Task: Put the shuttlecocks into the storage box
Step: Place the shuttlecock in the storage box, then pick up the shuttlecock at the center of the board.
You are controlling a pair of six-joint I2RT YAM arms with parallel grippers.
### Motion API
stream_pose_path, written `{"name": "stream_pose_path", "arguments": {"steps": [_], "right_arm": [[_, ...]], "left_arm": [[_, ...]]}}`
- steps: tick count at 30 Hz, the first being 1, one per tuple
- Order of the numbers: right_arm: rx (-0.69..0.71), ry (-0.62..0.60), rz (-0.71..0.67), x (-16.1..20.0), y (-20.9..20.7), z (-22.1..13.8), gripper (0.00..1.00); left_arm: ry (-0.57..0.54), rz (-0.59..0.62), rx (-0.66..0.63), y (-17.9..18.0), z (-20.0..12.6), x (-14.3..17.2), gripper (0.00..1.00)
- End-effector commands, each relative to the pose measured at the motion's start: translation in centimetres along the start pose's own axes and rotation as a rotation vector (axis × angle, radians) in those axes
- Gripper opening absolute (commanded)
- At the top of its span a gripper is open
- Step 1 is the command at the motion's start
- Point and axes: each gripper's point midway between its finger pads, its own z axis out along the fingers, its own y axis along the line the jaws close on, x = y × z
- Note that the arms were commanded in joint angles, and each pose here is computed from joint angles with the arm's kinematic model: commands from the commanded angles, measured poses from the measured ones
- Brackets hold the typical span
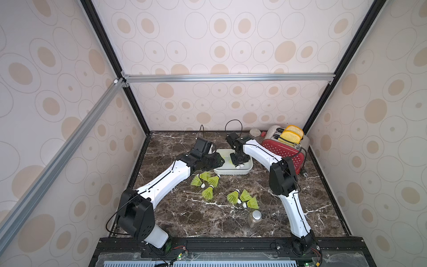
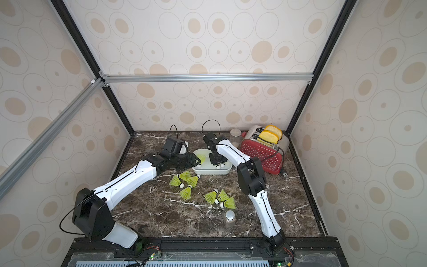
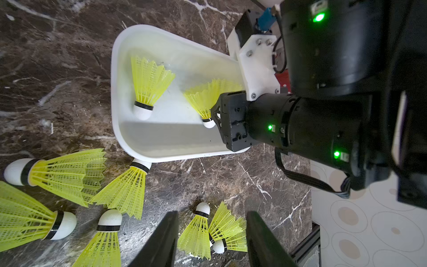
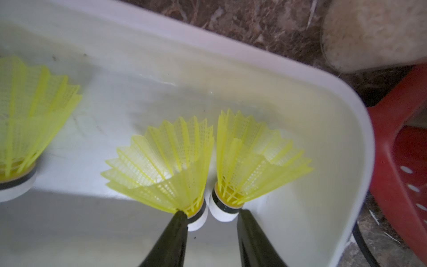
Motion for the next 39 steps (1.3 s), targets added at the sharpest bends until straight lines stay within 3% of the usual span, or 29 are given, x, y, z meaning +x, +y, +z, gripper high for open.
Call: {"name": "stream_pose_path", "arguments": {"steps": [1,7,14,21,30,39], "right_arm": [[-0.036,-0.059,-0.022,-0.5,0.5,-2.3,0.41],[-0.149,-0.111,-0.070,0.1,2.7,-5.0,0.37],[-0.289,-0.082,-0.128,0.5,7.2,-4.1,0.34],[-0.298,-0.064,-0.121,0.1,8.2,-2.8,0.33],[-0.300,-0.196,-0.151,0.1,7.9,-8.9,0.36],[-0.312,-0.262,-0.230,4.0,7.6,-13.6,0.38]], "left_arm": [[-0.023,0.020,-0.005,0.0,-1.6,-0.3,0.50],[-0.029,0.021,-0.009,0.3,-2.3,0.1,0.50],[-0.033,0.028,-0.021,0.5,-3.3,0.4,0.50],[-0.048,0.032,-0.076,1.6,-5.4,1.0,0.50],[-0.045,0.025,-0.141,5.1,-9.2,5.0,0.51],[-0.022,-0.022,-0.183,7.9,-11.4,8.4,0.51]]}}
